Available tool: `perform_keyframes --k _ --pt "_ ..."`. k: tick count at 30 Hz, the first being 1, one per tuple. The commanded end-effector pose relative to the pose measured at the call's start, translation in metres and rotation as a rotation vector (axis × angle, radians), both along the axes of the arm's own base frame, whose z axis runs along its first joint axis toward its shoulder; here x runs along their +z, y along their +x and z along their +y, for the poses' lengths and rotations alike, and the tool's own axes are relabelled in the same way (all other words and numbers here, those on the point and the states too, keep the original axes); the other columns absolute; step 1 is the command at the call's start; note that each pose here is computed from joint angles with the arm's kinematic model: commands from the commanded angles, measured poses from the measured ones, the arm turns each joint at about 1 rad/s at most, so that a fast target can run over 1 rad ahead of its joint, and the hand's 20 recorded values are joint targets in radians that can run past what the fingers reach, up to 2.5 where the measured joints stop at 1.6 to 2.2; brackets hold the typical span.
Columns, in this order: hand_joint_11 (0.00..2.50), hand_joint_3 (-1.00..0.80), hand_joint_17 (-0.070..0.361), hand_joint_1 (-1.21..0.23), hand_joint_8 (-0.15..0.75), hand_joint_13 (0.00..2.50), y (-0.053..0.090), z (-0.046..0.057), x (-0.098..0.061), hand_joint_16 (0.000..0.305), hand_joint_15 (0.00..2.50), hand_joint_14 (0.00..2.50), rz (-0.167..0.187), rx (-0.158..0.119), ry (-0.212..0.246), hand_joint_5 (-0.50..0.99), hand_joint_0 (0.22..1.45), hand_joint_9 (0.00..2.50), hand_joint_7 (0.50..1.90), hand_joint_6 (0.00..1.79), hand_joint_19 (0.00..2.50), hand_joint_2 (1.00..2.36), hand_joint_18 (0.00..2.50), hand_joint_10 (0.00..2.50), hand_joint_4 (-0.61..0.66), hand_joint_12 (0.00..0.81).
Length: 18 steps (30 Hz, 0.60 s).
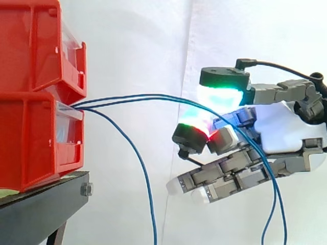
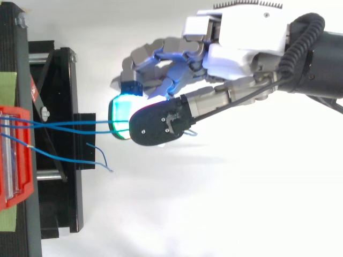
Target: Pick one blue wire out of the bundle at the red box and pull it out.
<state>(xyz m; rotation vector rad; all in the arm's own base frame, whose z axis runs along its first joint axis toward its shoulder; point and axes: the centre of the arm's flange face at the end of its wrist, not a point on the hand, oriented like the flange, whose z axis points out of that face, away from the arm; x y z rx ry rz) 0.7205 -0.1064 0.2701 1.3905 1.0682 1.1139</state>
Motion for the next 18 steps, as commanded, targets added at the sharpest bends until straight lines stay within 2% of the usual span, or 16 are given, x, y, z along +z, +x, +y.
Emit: perform_keyframes --k 1,4,11,18 --pt "1.01 -0.13 0.14 -0.77 0.313 0.29 -0.0012 -0.003 0.0049 0.062 0.1 0.0 0.002 -0.029 -0.047 -0.12 0.57 0.99 1.28 0.84 0.26 1.02 0.26 0.03 0.18 0.412" --pt "1.0 -0.13 0.14 -0.77 0.315 0.29 -0.0017 -0.0041 0.0044 0.062 0.1 0.0 0.007 -0.039 -0.067 -0.12 0.57 0.99 1.28 0.84 0.27 1.02 0.26 0.03 0.18 0.411" --pt "1.0 -0.13 0.14 -0.77 0.315 0.29 -0.001 -0.0029 0.0052 0.062 0.1 0.0 0.013 -0.035 -0.113 -0.12 0.57 0.99 1.28 0.84 0.27 1.02 0.26 0.03 0.18 0.411" --pt "1.0 -0.14 0.14 -0.77 0.315 0.29 -0.0012 -0.0034 0.0051 0.062 0.11 0.0 0.016 -0.039 -0.121 -0.12 0.57 0.98 1.27 0.84 0.27 1.02 0.25 0.03 0.18 0.41"
